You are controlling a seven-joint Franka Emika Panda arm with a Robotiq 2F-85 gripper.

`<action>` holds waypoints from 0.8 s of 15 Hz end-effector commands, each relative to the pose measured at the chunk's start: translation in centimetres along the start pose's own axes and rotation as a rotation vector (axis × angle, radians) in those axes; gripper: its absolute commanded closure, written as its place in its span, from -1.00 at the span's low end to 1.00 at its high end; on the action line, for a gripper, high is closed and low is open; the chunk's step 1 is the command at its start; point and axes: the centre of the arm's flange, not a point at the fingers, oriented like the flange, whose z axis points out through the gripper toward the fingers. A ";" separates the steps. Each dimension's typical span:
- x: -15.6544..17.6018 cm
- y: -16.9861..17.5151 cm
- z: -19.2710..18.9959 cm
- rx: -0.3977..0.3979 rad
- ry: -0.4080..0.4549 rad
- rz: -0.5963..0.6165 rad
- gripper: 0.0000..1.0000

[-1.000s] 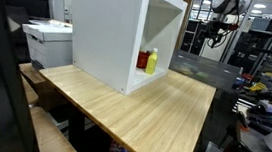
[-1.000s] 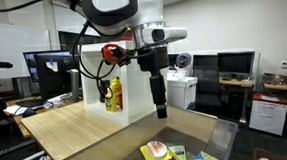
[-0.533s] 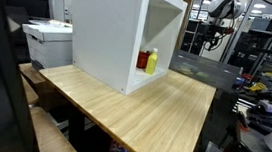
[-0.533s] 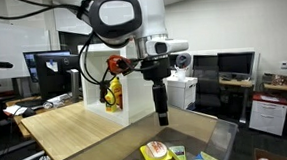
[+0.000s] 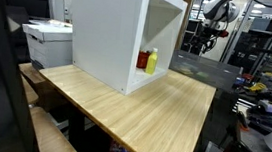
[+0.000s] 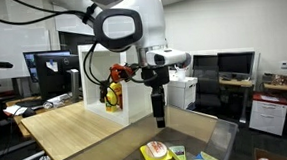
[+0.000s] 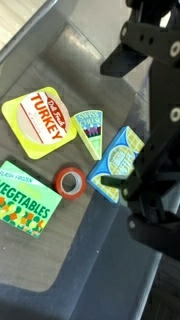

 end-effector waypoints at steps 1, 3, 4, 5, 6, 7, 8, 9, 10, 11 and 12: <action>0.9 0.5 0.7 0.037 -0.005 0.015 -1.00; 1.3 1.0 1.2 0.038 -0.008 0.032 -1.00; 1.4 1.2 1.3 0.041 -0.010 0.038 -1.00; 1.6 1.4 1.6 0.040 -0.010 0.045 -1.00; 1.7 1.5 1.7 0.039 -0.008 0.046 -1.00; 1.8 1.7 1.8 0.040 -0.008 0.049 -1.00; 2.0 1.8 2.0 0.038 -0.010 0.056 -1.00; 2.2 1.8 2.2 0.036 -0.011 0.059 -1.00; 2.3 1.9 2.4 0.036 -0.011 0.058 -1.00; 2.4 2.0 2.6 0.036 -0.013 0.060 -1.00; 2.5 2.0 2.8 0.035 -0.010 0.057 -1.00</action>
